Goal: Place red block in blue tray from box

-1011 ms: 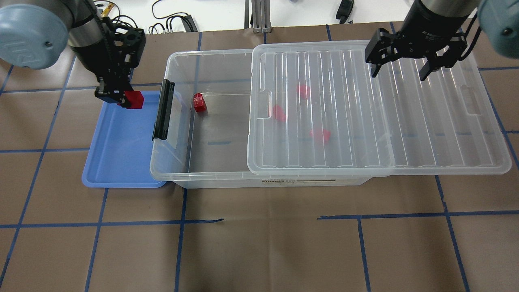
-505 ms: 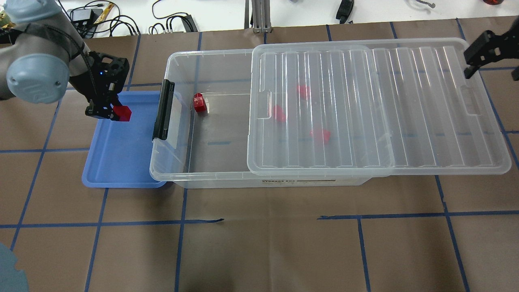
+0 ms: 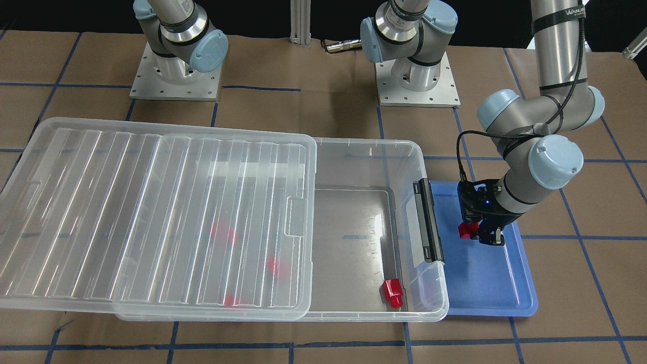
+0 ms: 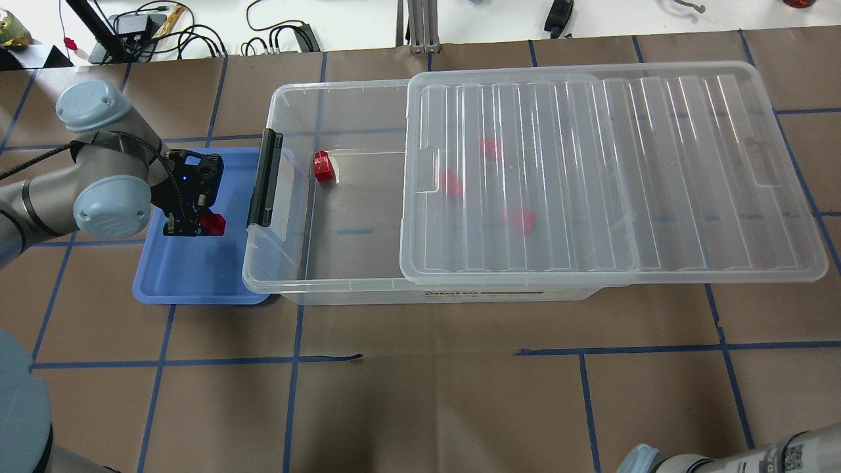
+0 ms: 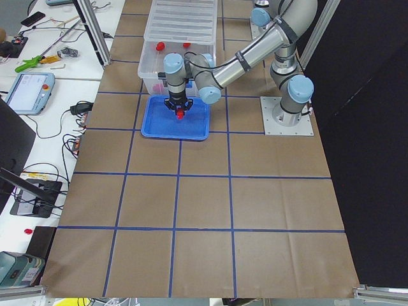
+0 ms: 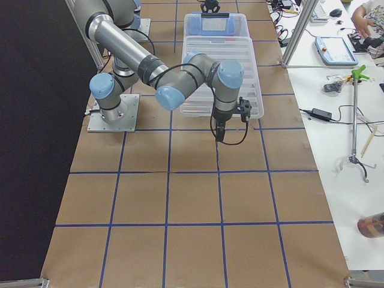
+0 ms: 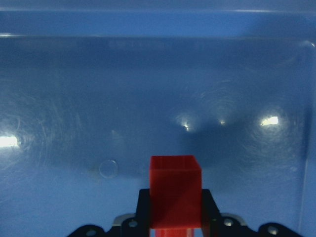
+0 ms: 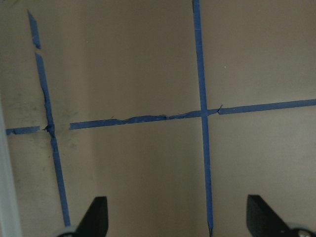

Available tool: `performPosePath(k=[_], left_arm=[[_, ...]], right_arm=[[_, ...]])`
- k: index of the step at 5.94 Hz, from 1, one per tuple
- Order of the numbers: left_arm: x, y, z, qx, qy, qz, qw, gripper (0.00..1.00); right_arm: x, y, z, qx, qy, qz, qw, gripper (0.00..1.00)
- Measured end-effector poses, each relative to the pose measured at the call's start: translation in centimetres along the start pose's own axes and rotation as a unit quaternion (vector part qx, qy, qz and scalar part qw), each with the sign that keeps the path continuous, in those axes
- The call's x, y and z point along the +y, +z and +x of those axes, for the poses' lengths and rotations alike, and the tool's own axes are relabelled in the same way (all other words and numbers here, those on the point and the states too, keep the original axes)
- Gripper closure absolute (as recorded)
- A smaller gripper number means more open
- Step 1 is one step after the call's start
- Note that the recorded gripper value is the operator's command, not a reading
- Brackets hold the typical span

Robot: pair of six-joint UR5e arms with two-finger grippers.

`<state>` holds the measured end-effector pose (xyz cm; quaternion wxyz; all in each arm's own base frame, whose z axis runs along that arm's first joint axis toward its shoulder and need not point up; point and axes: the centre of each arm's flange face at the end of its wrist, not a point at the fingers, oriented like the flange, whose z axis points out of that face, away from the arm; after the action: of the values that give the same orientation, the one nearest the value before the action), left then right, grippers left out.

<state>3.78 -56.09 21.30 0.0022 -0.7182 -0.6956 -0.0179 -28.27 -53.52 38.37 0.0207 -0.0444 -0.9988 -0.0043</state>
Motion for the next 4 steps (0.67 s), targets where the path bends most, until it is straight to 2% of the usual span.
performPosePath(k=[1,2,3,4], left_arm=[[-0.1,0.8,-0.2,0.000,0.000,0.003,1.0000,0.57],[-0.2,1.1,-0.3,-0.003,0.001,0.008,1.0000,0.14],[-0.3,1.1,-0.4,-0.005,0.001,0.012,0.9999,0.06],[-0.6,0.7,-0.6,-0.008,-0.002,0.012,0.9999,0.05]], right_arm=[[0.5,1.6,0.3,-0.005,0.013,-0.008,0.9999,0.00],[1.6,2.4,-0.6,-0.011,0.034,-0.016,0.9992,0.00],[2.8,2.5,-2.1,-0.015,0.049,-0.019,0.9985,0.00],[3.4,2.6,-3.7,-0.018,0.052,-0.022,0.9982,0.00]])
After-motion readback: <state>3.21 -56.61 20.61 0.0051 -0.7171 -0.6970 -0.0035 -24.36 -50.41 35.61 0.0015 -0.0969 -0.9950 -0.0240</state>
